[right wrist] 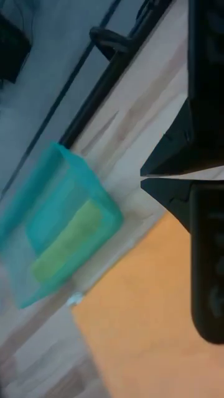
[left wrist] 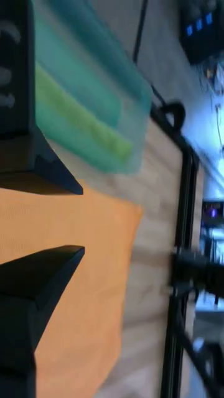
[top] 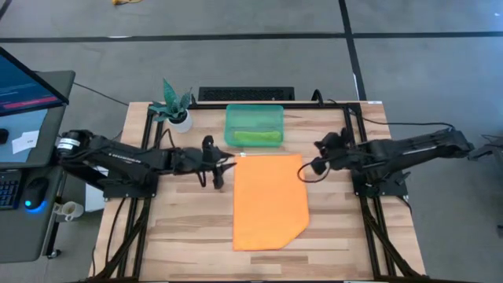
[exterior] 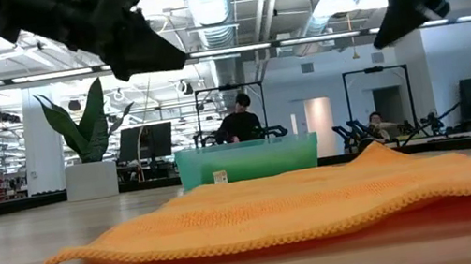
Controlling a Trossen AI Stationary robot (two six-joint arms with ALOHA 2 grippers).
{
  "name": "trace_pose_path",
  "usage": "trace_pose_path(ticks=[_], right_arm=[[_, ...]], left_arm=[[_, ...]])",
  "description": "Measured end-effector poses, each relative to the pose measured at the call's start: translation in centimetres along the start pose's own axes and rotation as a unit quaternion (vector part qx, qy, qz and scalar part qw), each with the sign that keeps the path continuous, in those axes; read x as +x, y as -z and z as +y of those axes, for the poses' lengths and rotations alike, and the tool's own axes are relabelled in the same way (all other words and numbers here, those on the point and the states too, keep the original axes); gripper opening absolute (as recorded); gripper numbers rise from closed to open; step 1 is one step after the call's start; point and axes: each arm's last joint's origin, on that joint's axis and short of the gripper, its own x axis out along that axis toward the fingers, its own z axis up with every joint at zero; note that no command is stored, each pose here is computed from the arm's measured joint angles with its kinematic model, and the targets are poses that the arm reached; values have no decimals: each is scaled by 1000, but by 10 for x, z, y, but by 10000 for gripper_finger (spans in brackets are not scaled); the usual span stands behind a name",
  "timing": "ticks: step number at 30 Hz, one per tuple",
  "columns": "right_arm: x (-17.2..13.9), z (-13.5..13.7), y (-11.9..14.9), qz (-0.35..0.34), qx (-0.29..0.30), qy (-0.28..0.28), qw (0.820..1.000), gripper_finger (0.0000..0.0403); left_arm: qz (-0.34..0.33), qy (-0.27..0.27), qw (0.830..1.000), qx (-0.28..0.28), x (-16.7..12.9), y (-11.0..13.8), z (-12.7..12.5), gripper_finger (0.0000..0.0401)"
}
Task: Roll microfiber towels into tight, uniform cylinder then place into a basket
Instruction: Fold the orange towel
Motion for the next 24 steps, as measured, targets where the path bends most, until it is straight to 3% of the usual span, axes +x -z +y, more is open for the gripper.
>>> trace_pose_path(ticks=[5, 9, 21, 24], right_arm=[[-9, -13, 7, -26, 58, -28, 998, 31], [2, -11, 22, -29, 62, -36, 997, 30], [19, 3, 26, -38, 49, -40, 997, 73], [24, 7, 28, -26, 36, -32, 999, 94]], left_arm=[[-6, -62, 997, -51, 4, -2, 18, 181], [1, -88, 990, -114, 10, 1, 30, 212], [149, -59, 981, -112, 57, 54, 27, 222], [176, -38, 974, -141, 69, 57, 29, 222]])
